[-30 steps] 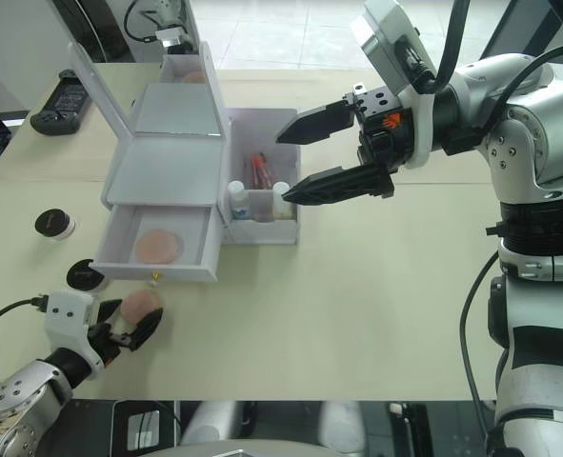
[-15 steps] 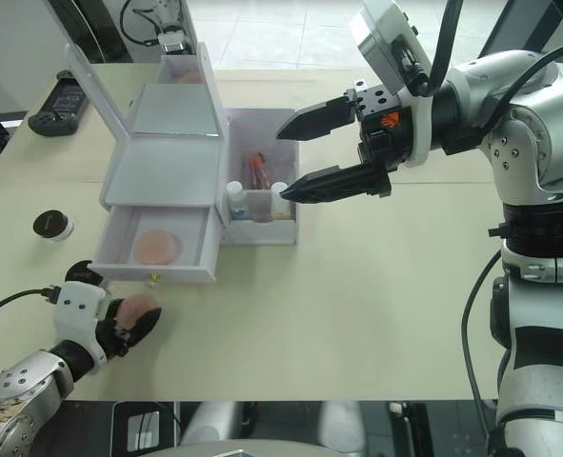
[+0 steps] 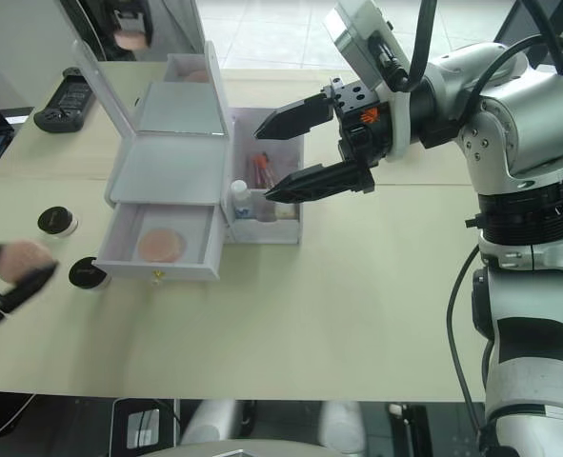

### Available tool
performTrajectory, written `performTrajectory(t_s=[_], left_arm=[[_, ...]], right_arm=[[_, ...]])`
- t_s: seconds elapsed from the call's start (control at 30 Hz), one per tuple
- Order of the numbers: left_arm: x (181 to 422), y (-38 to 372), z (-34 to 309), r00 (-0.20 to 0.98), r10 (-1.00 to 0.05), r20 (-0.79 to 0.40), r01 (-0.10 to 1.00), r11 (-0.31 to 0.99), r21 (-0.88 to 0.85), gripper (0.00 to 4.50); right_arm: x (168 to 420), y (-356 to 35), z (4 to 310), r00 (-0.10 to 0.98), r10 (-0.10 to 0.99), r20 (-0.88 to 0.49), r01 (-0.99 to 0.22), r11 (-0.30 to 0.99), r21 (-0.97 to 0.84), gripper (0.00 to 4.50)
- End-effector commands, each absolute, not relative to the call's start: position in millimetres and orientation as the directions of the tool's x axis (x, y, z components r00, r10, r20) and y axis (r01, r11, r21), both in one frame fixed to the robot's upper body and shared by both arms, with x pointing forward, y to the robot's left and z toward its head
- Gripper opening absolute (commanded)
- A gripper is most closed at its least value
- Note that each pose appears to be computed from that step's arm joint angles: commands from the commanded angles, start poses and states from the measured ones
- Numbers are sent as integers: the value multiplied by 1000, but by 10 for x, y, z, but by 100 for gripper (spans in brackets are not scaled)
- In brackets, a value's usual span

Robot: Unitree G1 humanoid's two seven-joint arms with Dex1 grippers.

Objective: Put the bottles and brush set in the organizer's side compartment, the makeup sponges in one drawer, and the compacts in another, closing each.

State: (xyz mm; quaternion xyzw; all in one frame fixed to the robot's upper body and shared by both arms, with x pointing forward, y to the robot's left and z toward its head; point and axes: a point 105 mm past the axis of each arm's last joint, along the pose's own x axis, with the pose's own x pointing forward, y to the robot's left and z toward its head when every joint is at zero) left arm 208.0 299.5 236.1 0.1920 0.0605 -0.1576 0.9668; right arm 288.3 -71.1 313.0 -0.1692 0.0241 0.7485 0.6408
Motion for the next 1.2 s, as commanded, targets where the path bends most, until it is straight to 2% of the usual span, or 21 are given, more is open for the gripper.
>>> performTrajectory(t_s=[0.03, 0.17, 0.37, 0.53, 0.73, 1.2], left_arm=[[2131, 2719, 2646, 879, -459, -132, 475, 816, 330, 296], [2264, 2374, 2606, 776, -599, -199, 630, 712, 310, 296], [2520, 2101, 2321, 657, -691, -301, 752, 573, 325, 296], [2718, 1949, 2257, 591, -742, -315, 804, 509, 308, 296], [2775, 1861, 2126, 496, -781, -380, 867, 420, 268, 296], [2839, 1730, 2054, 451, -804, -388, 891, 380, 248, 296]], right_arm=[[2828, -700, 3254, -128, 952, -277, -947, -200, -250, 450], [2812, -753, 3257, -99, 958, -270, -950, -171, -259, 450], [2777, -853, 3234, -37, 964, -263, -956, -110, -271, 450], [2718, -894, 3219, -8, 967, -253, -960, -78, -269, 450], [2678, -978, 3223, 42, 970, -239, -964, -24, -266, 450], [2696, -965, 3221, 65, 968, -244, -962, -4, -273, 450]])
